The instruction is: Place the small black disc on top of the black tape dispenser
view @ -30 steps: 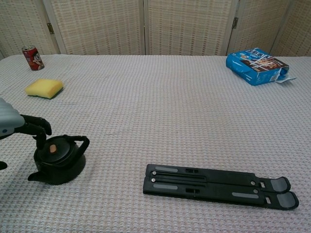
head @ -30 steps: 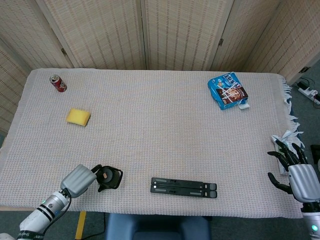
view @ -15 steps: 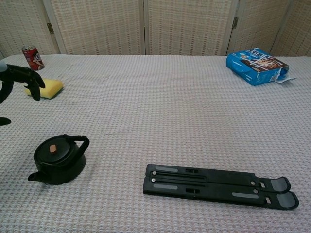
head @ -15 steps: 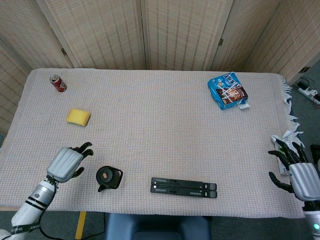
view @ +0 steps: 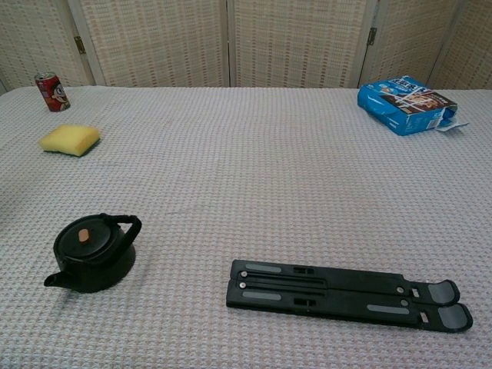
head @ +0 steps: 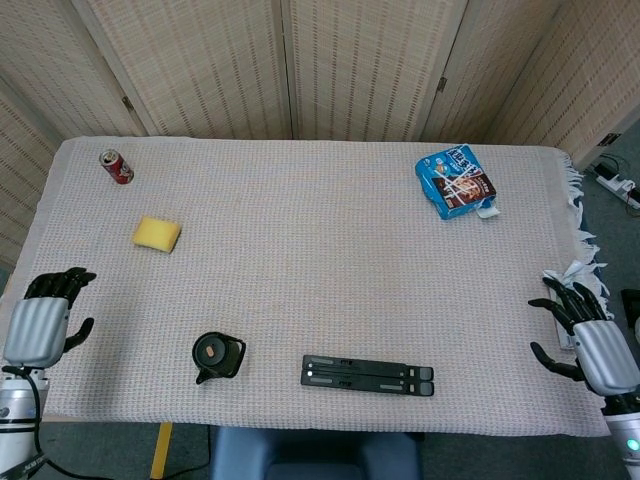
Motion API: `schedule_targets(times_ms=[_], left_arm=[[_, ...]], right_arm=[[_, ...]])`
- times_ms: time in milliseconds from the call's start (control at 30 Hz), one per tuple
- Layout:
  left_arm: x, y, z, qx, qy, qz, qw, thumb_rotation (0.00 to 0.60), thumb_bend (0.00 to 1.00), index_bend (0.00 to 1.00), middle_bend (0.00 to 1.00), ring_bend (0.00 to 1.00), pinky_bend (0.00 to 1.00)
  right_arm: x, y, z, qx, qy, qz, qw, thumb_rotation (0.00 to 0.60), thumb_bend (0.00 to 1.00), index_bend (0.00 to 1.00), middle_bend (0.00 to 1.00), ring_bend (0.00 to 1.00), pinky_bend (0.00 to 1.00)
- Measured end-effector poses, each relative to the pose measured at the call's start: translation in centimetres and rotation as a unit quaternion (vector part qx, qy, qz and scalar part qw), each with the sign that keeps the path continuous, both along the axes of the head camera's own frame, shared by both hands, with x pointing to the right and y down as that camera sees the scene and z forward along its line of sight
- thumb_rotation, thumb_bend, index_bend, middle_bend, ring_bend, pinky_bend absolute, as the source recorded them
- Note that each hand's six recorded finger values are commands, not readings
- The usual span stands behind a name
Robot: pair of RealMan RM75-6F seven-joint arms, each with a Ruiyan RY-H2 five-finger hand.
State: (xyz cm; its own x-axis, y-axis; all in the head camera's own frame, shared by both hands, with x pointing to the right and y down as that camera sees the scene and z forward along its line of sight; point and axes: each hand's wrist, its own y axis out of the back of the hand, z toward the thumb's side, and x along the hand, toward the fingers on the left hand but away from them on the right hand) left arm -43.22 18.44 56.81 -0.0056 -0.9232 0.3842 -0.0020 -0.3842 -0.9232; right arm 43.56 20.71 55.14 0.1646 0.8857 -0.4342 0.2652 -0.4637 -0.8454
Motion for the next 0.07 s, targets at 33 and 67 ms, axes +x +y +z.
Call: schedule_targets(times_ms=[33,67], left_arm=[[-0.29,0.48,-0.08,0.004,-0.001,-0.004,1.0000,0.600,0.27,0.23,0.17,0.18,0.16],[-0.49,0.94,-0.13,0.007,-0.002,-0.006,1.0000,0.600,0.27,0.23,0.17,0.18,0.16]], right_arm=[[-0.04,0.13,-0.02,0.000,0.000,0.000,1.0000,0.600,0.35,0.25,0.11,0.13,0.00],[-0.05,0.26,-0.05,0.000,0.000,0.001,1.0000,0.600,0.35,0.25,0.11,0.13,0.00]])
